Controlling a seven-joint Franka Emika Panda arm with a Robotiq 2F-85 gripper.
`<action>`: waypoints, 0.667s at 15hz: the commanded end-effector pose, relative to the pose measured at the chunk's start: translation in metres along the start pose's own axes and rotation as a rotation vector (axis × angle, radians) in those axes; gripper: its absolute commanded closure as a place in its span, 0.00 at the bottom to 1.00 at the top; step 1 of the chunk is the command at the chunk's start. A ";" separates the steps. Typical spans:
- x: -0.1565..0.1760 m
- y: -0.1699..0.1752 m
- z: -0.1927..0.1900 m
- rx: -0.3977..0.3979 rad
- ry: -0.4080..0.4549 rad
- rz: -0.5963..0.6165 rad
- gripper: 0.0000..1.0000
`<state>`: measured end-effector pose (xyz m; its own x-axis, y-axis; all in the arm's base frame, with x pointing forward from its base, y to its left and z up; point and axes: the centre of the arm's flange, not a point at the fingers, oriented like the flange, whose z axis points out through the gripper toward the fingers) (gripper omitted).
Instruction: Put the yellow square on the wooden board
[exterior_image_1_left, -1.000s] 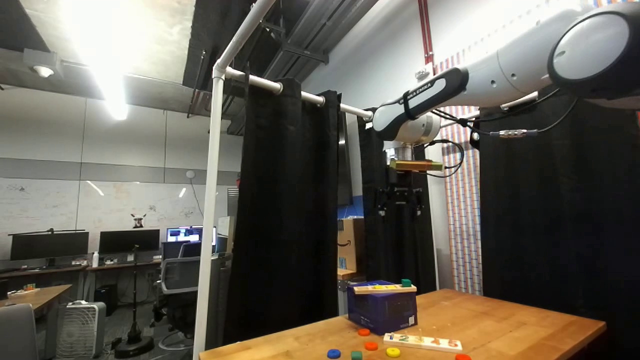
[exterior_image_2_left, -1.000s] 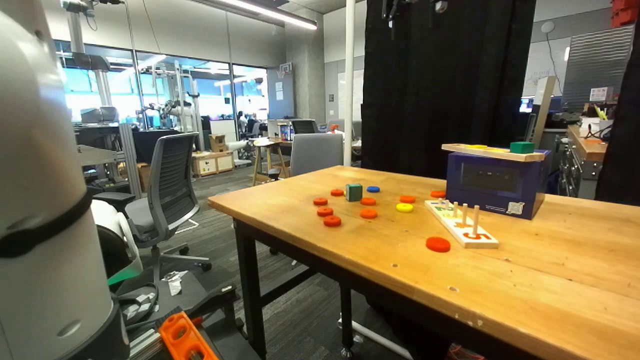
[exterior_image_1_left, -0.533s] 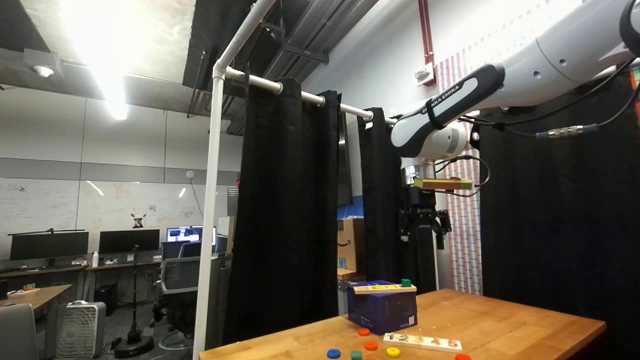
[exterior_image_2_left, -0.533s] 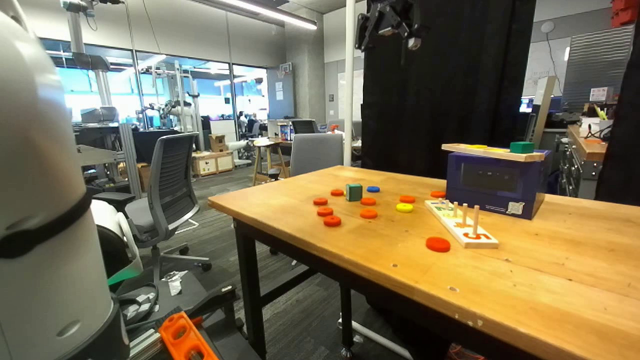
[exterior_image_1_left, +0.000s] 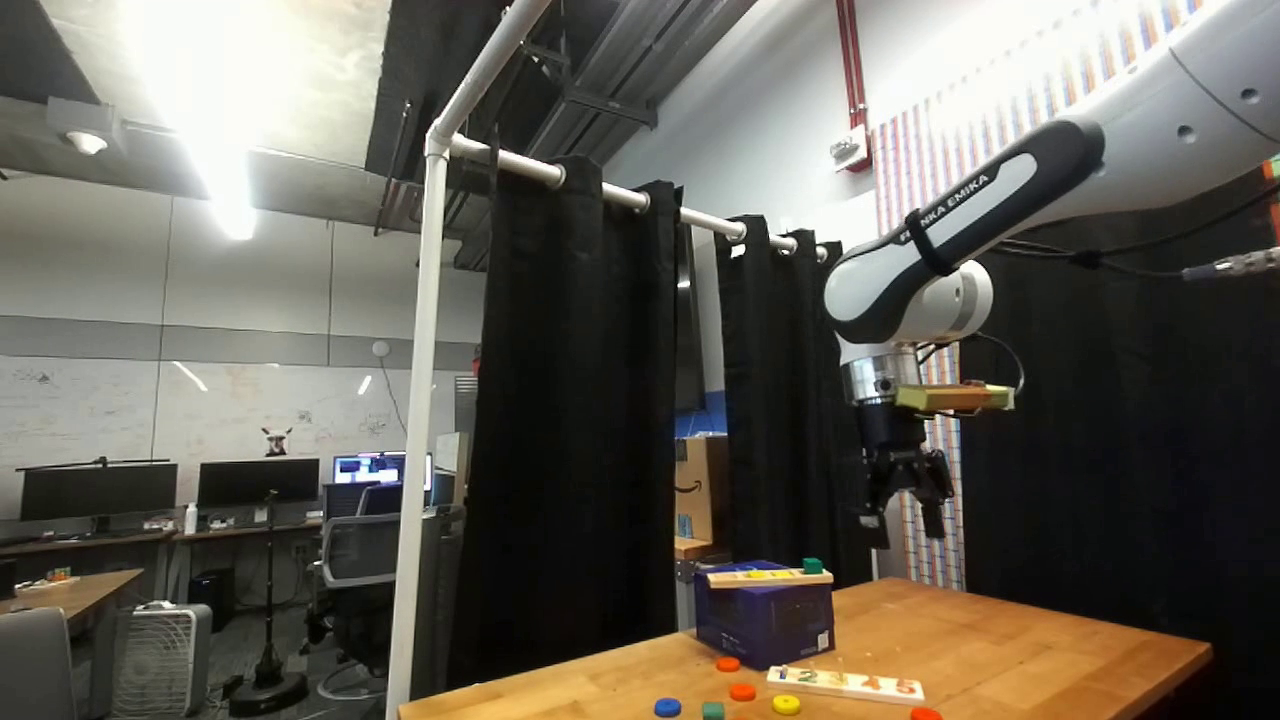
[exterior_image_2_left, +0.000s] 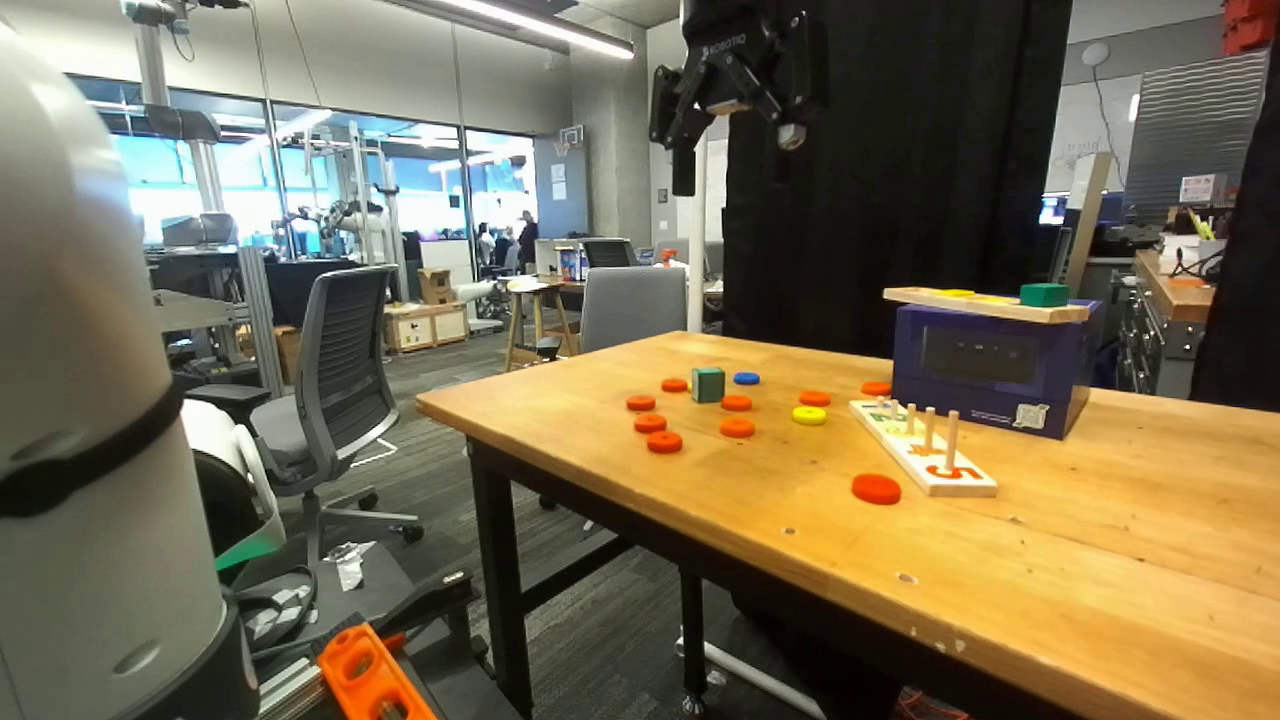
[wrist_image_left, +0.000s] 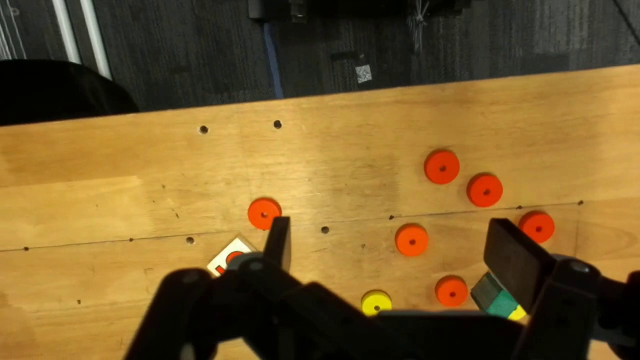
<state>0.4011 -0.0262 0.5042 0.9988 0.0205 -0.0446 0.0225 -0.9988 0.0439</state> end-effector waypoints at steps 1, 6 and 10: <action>-0.050 0.008 -0.004 -0.012 0.059 -0.059 0.00; -0.076 0.019 -0.002 0.014 0.083 -0.087 0.00; -0.084 0.028 -0.002 0.033 0.100 -0.092 0.00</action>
<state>0.3330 -0.0451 0.5082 0.9948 0.0993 0.0218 0.0991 -0.9950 0.0096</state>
